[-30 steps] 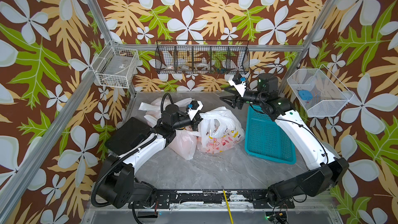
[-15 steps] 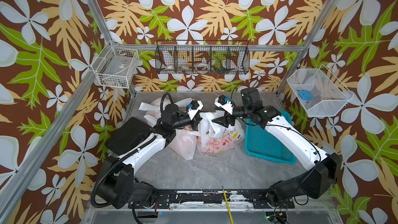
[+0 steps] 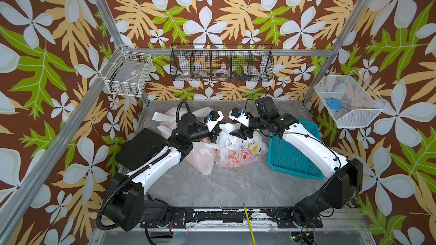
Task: Place the oranges into plastic bags & tie knots
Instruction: Tie the plastic bag at the center of the board.
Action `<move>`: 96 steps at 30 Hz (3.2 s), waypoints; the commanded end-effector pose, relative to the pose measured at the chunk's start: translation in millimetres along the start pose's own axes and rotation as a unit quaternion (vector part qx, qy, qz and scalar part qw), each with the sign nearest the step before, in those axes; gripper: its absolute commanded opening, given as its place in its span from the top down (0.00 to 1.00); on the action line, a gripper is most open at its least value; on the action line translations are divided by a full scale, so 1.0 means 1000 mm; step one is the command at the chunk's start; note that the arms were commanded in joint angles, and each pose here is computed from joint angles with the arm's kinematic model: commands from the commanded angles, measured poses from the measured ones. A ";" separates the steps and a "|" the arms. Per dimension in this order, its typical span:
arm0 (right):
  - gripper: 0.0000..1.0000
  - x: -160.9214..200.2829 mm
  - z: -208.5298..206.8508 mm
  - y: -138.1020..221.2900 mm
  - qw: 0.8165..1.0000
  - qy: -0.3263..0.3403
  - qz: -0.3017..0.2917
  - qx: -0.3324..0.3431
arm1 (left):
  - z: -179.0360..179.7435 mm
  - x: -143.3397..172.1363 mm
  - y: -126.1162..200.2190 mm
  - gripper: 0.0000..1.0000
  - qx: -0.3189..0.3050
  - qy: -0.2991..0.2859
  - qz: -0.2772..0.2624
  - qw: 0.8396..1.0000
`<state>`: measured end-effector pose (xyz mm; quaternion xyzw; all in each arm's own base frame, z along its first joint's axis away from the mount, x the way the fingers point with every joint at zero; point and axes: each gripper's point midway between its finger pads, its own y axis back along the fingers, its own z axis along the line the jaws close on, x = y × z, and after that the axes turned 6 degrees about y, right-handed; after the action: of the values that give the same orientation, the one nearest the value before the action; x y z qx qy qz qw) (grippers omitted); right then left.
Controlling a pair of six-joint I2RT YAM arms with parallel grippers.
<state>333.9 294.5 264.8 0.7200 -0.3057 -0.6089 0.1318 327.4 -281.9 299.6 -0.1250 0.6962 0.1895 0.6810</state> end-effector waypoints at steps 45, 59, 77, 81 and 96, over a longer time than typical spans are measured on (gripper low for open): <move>1.00 -0.038 -0.036 0.043 0.857 -0.260 -0.409 0.177 | -0.054 -0.022 -0.021 1.00 -0.005 0.154 -0.094 0.983; 1.00 -0.011 -0.014 0.019 0.869 -0.267 -0.391 0.143 | -0.065 0.000 0.008 0.47 -0.021 0.135 -0.090 0.987; 1.00 -0.026 0.008 0.028 0.877 -0.210 -0.420 0.107 | -0.024 -0.029 0.103 0.33 0.042 0.454 -0.226 0.861; 1.00 -0.029 0.012 0.026 0.879 -0.206 -0.418 0.099 | -0.022 -0.034 0.099 0.34 0.097 0.504 -0.252 0.821; 1.00 -0.031 0.016 0.025 0.884 -0.203 -0.410 0.094 | -0.005 -0.013 0.045 0.34 0.165 0.614 -0.269 0.723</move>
<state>313.6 295.7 293.3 0.6388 -0.0688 -0.7195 -0.2636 324.5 -256.7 255.7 -0.2920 0.9467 -0.1244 0.0549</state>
